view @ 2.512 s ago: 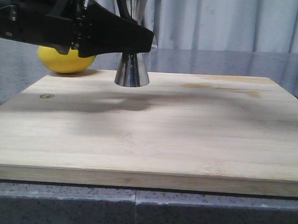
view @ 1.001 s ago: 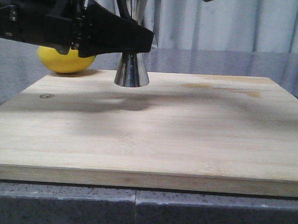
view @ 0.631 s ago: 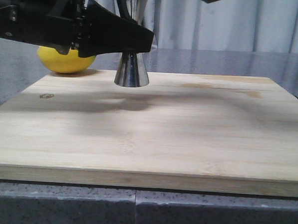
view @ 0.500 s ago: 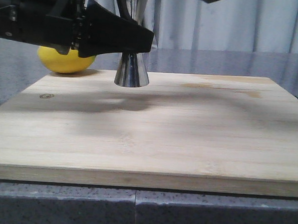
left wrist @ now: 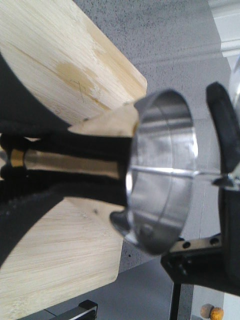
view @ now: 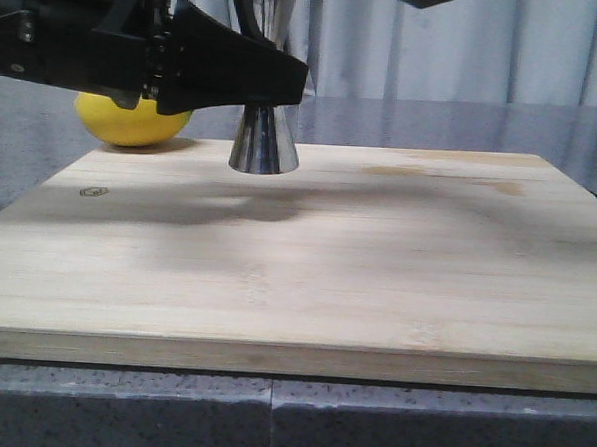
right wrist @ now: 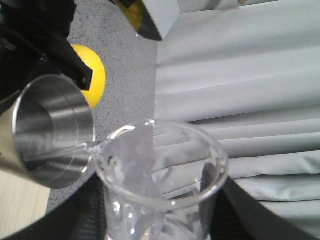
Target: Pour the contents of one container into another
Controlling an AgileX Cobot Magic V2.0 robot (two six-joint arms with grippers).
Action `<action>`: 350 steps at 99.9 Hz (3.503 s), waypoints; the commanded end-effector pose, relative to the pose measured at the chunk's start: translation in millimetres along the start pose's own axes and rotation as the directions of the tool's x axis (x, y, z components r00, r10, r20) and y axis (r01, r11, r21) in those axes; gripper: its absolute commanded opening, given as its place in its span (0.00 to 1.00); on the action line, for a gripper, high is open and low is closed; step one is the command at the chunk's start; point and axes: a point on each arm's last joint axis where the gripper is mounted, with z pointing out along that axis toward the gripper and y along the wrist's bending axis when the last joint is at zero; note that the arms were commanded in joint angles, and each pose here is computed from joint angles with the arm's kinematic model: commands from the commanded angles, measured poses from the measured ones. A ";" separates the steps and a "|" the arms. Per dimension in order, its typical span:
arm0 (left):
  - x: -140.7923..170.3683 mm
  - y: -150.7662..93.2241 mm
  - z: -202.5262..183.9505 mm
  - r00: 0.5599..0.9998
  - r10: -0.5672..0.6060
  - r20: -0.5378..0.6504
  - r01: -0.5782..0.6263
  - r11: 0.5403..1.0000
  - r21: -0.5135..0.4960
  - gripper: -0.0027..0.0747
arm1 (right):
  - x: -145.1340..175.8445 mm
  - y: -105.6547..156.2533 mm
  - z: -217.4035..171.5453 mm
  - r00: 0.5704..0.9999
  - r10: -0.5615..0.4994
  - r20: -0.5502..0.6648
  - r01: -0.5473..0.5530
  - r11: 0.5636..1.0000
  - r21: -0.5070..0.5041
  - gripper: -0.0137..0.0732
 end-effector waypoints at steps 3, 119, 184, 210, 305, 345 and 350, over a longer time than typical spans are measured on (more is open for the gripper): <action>-31.1 -9.5 -2.3 0.989 0.030 0.147 -0.039 0.998 0.058 0.01 | -6.1 -20.0 -9.2 1.000 -0.010 0.025 0.009 0.998 0.067 0.37; -31.7 -14.7 3.4 0.989 0.030 0.147 -0.042 0.996 0.082 0.01 | -6.1 -19.6 -9.2 0.999 -0.035 0.023 0.033 0.997 0.063 0.37; -31.7 -14.7 3.4 0.989 0.030 0.147 -0.042 0.996 0.082 0.01 | -6.1 -19.0 -9.2 0.997 -0.071 0.021 0.070 0.996 0.056 0.37; -31.7 -14.7 3.4 0.989 0.030 0.147 -0.042 0.996 0.082 0.01 | -6.0 -18.4 -9.1 0.994 -0.105 0.019 0.104 0.993 0.051 0.37; -31.7 -14.7 3.4 0.989 0.030 0.147 -0.042 0.996 0.082 0.01 | -4.9 -17.0 -9.1 0.981 -0.195 0.006 0.194 0.980 0.035 0.37; -31.7 -14.7 3.4 0.989 0.030 0.147 -0.042 0.996 0.082 0.01 | -4.5 -16.5 -9.1 0.973 -0.229 0.001 0.229 0.973 0.029 0.37; -31.7 -14.7 3.4 0.989 0.030 0.147 -0.042 0.996 0.082 0.01 | -4.4 -16.4 -9.1 0.972 -0.236 0.000 0.236 0.971 0.028 0.37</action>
